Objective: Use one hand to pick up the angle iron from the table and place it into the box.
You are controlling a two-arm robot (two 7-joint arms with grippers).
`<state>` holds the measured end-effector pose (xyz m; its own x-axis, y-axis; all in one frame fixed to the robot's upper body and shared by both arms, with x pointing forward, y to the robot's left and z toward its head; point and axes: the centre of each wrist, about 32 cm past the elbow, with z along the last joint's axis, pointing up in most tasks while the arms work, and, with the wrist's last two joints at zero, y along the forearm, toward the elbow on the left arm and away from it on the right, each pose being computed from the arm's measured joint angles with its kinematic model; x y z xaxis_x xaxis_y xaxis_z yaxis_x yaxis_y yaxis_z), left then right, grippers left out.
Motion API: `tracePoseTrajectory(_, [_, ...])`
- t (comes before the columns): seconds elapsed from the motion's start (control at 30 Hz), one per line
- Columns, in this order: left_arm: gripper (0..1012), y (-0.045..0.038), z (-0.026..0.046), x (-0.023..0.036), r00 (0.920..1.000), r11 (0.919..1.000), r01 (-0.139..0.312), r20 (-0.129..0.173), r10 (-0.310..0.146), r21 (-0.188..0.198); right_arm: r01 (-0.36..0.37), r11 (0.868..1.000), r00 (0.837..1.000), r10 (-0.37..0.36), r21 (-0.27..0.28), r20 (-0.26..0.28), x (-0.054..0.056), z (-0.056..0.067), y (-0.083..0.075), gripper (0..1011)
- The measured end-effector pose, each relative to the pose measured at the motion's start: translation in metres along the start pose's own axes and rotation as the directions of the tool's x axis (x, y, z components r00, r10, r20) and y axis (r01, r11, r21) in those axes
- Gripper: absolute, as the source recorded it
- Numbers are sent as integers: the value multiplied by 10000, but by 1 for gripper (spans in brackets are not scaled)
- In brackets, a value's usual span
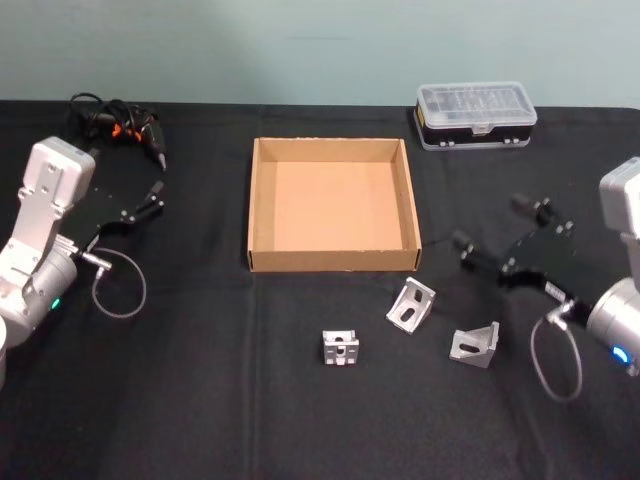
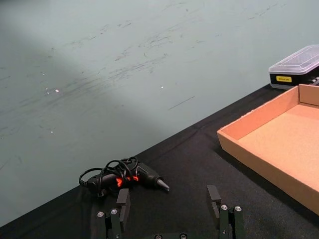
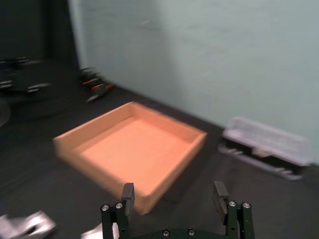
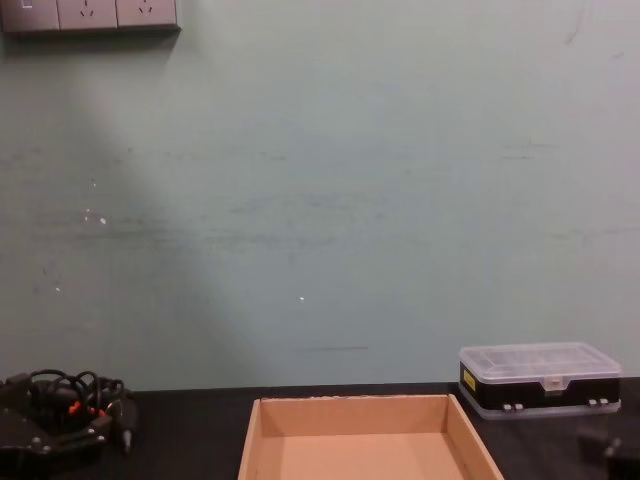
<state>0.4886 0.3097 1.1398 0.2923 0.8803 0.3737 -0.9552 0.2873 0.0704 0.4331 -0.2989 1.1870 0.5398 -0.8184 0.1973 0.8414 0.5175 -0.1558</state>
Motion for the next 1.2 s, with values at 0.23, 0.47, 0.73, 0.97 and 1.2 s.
tracePoseTrajectory(0.23, [1000, 0, 0, 0, 10000, 10000, -1, -1, 1, -1, -1544, 9821, 9877, 1505, -1078, -435, -66, 171, -3, 1000])
tracePoseTrajectory(0.47, [1000, 0, 0, 0, 10000, 10000, 0, 0, 0, 0, -1926, 9580, 9813, 1889, -2125, -378, -94, 292, 116, 1000])
tracePoseTrajectory(0.73, [1000, 0, 0, 0, 10000, 10000, -1, 0, 1, 0, -1863, 9325, 9825, 1781, -3093, -548, -114, 363, 272, 1000])
tracePoseTrajectory(0.97, [1000, 0, 0, 0, 10000, 10000, 0, 0, 0, 0, -1736, 9160, 9845, 1514, -3616, -889, -146, 382, 385, 1000])
tracePoseTrajectory(1.2, [1000, 0, 0, 0, 10000, 10000, -1, -1, 1, 0, -1727, 9055, 9842, 1428, -3875, -1050, -194, 355, 479, 1000])
